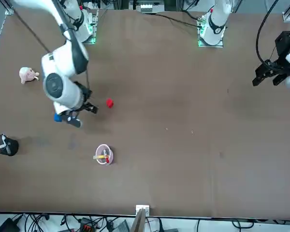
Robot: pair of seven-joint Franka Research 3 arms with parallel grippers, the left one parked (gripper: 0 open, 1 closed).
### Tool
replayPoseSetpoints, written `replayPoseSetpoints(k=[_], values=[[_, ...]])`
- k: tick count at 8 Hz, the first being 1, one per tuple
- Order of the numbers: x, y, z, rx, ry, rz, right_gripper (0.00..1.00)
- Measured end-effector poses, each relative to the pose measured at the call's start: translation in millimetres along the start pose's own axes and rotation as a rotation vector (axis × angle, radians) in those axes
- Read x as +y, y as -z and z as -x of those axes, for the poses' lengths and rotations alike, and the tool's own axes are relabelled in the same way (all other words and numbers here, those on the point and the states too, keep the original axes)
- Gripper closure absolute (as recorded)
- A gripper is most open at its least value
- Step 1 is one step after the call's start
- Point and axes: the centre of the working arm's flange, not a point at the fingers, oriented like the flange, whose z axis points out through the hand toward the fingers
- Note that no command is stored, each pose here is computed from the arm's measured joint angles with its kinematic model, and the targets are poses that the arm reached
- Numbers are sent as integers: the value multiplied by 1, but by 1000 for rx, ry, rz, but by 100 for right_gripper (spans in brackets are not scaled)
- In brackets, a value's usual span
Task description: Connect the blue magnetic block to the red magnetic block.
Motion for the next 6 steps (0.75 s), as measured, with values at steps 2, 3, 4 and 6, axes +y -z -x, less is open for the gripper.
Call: replayPoseSetpoints(k=[2,3,4,6], values=[[-15,-28,35,3,-132,-39,1],[-20,-38,50,5,-182,-60,1],[-22,-49,64,8,-219,-77,1],[-16,-73,81,5,-252,-84,0]])
